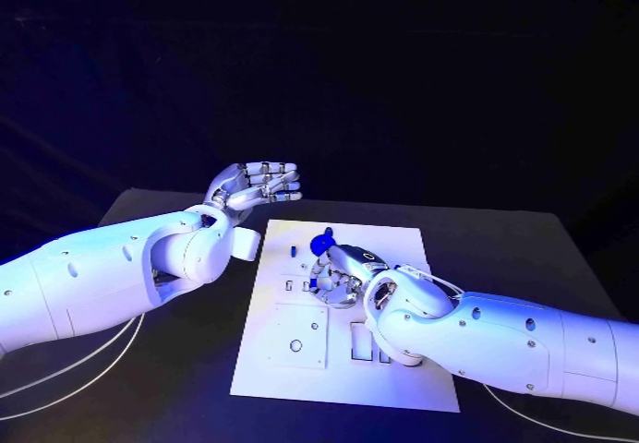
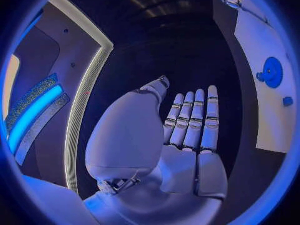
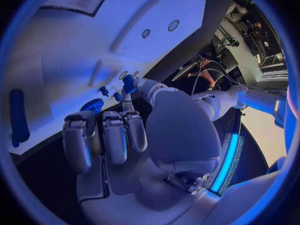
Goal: Assemble the parts on the task board
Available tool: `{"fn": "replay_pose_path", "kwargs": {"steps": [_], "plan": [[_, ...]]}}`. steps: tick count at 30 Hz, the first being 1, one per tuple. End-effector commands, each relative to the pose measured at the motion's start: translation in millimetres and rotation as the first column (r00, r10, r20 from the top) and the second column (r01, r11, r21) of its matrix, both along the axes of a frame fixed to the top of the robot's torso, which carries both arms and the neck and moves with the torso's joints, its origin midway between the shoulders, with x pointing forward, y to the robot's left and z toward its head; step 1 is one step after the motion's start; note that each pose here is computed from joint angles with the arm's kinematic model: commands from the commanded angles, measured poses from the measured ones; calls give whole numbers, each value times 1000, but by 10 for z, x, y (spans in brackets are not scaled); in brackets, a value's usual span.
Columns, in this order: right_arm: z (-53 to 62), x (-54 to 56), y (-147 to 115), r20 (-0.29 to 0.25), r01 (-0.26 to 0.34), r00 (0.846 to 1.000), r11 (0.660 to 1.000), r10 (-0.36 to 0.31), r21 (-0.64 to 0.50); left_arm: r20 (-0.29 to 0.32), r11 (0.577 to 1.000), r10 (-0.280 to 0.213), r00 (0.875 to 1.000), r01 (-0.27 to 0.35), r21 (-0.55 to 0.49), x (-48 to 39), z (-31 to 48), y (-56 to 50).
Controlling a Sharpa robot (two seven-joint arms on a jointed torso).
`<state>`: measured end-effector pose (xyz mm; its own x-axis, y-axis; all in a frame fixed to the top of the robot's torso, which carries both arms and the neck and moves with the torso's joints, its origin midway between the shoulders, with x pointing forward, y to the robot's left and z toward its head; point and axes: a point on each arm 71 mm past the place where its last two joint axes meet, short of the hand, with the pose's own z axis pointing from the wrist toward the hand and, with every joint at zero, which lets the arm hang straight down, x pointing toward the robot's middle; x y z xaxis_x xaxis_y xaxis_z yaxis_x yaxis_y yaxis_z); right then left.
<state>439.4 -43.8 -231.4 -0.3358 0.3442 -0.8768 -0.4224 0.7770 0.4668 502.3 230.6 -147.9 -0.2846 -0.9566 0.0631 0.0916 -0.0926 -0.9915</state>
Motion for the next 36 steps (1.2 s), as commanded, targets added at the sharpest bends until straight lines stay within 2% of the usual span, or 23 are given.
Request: {"fn": "replay_pose_path", "kwargs": {"steps": [1,11,36], "plan": [[-38,1,10,12,-5,1000,999,6,-38,6,1000,-26,1000,26,-9,-8,11,-32],[-88,8,8,11,4,1000,999,-4,-44,6,1000,-29,1000,29,-9,-10,11,-31],[-102,15,12,14,6,1000,999,-6,-40,2,1000,-25,1000,25,-6,-10,8,-8]]}}
